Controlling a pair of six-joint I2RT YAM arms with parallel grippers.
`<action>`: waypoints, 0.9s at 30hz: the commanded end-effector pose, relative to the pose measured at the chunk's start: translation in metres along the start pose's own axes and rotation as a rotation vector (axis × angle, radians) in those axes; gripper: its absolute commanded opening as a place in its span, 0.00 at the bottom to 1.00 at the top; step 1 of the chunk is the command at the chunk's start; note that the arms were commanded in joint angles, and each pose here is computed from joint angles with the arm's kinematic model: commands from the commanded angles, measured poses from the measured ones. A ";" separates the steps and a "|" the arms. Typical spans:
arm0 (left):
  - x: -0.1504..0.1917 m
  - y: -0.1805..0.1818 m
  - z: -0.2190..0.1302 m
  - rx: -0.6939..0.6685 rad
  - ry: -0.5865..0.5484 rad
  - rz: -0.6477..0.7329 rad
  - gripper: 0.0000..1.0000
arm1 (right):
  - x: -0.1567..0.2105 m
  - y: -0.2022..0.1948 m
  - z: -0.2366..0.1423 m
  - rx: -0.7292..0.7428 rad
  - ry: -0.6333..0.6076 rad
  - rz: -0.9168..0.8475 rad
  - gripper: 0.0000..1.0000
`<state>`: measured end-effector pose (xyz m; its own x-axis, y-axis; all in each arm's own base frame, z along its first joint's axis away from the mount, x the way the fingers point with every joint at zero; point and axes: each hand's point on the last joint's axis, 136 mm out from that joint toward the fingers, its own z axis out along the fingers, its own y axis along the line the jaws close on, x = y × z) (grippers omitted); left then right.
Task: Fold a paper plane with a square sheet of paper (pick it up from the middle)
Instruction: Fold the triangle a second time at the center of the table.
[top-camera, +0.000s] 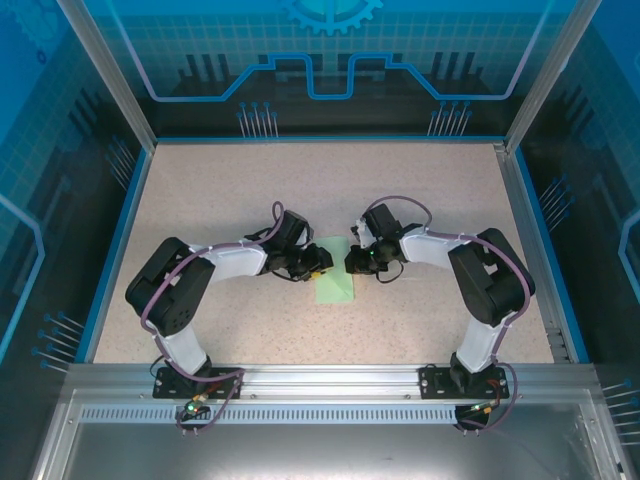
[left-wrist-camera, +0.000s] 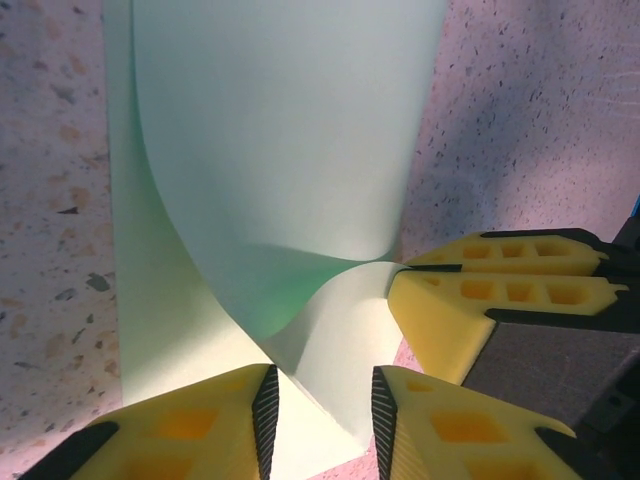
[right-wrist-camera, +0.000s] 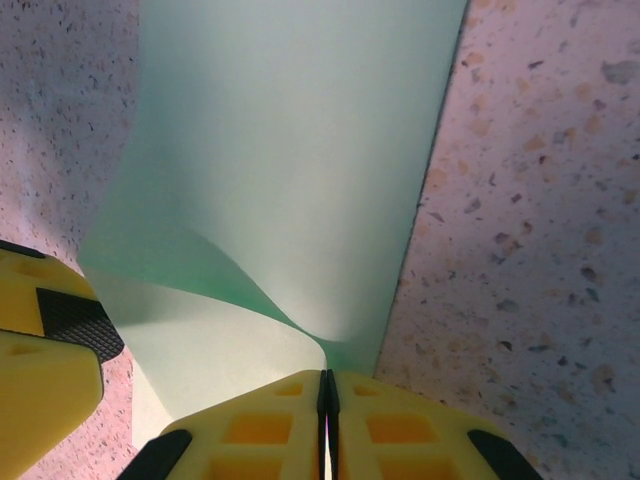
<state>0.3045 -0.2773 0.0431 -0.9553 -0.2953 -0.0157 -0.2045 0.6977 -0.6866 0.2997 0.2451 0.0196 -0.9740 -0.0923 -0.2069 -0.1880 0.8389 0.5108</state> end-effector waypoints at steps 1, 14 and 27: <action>-0.002 -0.012 -0.002 0.037 0.006 0.040 0.32 | -0.007 -0.005 0.001 0.012 -0.002 0.014 0.11; -0.002 -0.012 -0.012 0.039 -0.055 0.060 0.28 | -0.005 -0.009 0.003 0.029 0.005 0.023 0.11; -0.003 -0.012 0.000 0.046 -0.049 0.076 0.27 | -0.005 -0.011 0.004 0.038 0.009 0.027 0.11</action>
<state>0.3079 -0.2787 0.0545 -0.9479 -0.3061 -0.0877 -0.1559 0.6861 -0.7106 0.3006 0.2443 0.0155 -0.9762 -0.0916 -0.1968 -0.1805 0.8460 0.5016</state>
